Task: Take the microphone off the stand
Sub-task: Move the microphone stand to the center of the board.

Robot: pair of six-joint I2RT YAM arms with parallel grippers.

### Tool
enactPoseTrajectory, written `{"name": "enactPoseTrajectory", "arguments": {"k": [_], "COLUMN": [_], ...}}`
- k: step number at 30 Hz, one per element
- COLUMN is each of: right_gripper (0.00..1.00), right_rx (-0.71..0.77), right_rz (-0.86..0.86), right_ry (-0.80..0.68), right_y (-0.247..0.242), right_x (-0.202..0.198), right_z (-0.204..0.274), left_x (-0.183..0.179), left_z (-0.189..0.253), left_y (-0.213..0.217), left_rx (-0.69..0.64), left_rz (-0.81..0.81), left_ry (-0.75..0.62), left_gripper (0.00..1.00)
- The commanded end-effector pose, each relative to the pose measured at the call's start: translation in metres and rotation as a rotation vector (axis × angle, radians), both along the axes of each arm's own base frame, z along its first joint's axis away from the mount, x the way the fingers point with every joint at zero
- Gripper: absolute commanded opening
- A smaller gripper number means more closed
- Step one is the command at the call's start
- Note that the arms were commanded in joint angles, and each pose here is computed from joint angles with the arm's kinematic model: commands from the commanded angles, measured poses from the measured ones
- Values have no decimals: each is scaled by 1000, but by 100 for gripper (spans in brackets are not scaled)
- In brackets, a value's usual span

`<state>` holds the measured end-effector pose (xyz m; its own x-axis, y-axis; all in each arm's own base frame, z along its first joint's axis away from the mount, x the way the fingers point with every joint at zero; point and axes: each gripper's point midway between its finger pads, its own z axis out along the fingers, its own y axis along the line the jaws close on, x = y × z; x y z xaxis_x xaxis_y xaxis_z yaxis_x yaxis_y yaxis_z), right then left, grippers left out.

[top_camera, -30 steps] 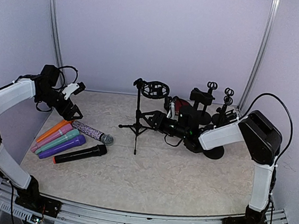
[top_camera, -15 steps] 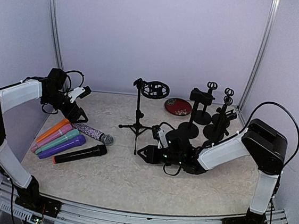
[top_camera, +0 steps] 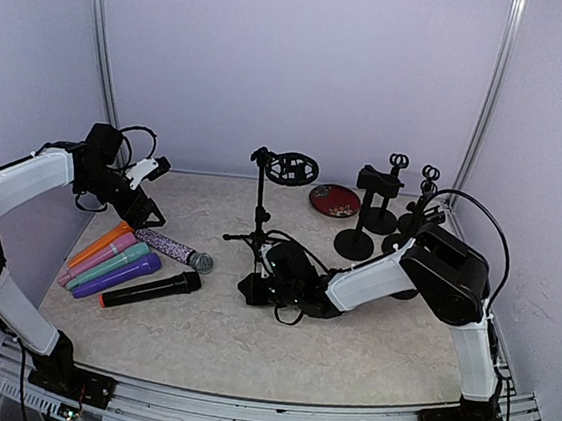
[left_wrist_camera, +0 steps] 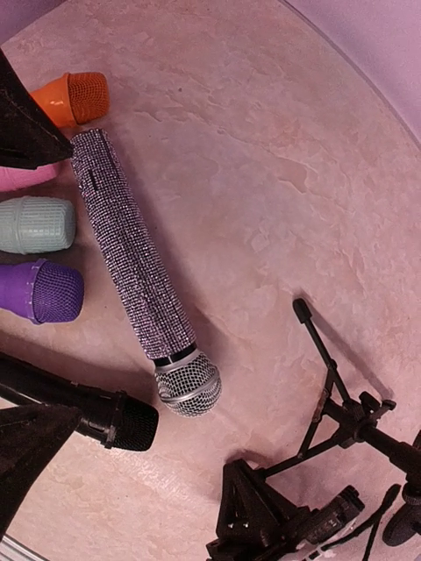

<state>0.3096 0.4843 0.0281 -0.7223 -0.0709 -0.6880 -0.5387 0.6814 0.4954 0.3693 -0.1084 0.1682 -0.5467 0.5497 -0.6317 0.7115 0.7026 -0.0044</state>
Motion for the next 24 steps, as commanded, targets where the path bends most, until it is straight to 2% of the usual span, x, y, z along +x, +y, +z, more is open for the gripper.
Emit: {"name": "enactPoseTrajectory", "arguments": {"k": [1,7,11,13,14,18,24], "right_gripper": [7,15,40,49,51,49,31], "right_rx": [9,76,132,139,147,151,20], "right_rz": [-55,-57,-24,-7,1,25,-48], "right_ry": [-9,-78,-99,-97,-103,-113,-64], "right_y": [11,27,19,1,-6,-34,-71], "right_x": [29,52,37,20,15,-7,-9], "right_z": [-7,11,39,44,52,70,44], "left_x": [-9,-14,-19,-22,-24,-31,-39], "left_z": [11,7,10,15,18,25,31], "left_y": [-2,-2,0,0,1,3,1], "left_rx": [-12,3,6,-7,-15,-42,-65], "left_rz": [-6,-14,-23,-26,-25,-8,-7], "left_ry": [-18,1,20,25,28,56,62], "left_gripper": [91,91,91,92,92,93,93]}}
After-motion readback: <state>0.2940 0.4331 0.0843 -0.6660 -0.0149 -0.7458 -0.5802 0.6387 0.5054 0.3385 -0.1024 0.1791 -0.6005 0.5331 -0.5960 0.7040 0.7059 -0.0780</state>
